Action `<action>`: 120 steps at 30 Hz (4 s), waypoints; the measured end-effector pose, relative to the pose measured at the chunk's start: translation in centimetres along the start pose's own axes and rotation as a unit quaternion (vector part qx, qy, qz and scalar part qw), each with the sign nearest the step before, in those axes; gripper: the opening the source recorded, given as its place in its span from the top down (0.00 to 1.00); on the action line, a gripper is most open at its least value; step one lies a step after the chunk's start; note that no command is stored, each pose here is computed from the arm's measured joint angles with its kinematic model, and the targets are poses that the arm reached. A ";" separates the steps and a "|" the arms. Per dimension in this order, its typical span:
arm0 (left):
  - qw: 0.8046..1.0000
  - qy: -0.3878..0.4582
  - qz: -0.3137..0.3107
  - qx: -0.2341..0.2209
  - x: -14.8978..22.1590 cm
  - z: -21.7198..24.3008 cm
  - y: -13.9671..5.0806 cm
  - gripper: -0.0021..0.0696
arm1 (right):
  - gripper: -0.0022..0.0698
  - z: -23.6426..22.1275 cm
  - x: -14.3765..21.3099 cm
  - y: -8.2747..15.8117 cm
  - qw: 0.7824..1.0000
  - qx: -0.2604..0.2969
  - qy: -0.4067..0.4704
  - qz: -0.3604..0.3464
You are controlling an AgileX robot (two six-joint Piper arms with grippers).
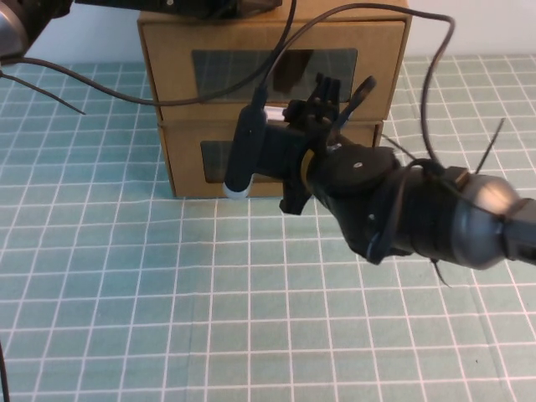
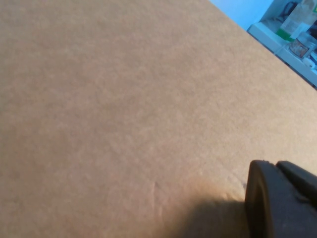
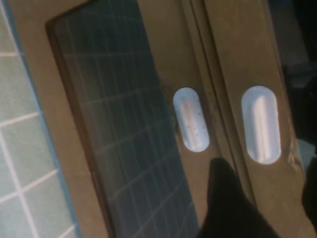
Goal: Open the shoe box
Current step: 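Pull the top drawer of the cardboard box fully open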
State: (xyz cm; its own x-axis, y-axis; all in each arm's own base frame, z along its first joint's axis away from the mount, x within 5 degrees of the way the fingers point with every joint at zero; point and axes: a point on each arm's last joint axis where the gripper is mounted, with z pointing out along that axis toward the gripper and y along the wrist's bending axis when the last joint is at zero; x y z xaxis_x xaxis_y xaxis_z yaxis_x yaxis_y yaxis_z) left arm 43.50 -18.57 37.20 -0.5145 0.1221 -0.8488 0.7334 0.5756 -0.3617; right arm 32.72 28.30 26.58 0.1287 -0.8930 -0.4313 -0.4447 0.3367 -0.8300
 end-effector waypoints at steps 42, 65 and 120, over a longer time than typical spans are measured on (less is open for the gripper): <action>1.000 0.004 -0.016 0.008 0.1 -0.2 0.0 0.98 | 0.95 3.5 -2.0 1.6 0.997 0.067 0.042 -0.002; 1.000 0.007 -0.020 0.006 0.1 -0.6 0.5 0.98 | 0.96 -9.0 -2.8 9.8 0.998 0.037 0.047 -0.021; 0.959 0.029 0.171 -0.223 6.8 -24.7 -15.3 0.98 | 0.99 -24.0 8.9 -6.7 0.970 -0.109 -0.044 0.213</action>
State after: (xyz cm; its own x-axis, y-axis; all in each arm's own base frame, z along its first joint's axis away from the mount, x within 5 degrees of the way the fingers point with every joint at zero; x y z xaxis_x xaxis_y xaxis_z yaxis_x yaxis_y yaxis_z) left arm 17.80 -6.60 46.44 -0.3119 0.4022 -0.8608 0.6066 0.7816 0.1455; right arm 15.58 10.95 36.82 -0.0382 -0.6545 -0.7551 -0.6501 0.5902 -0.4787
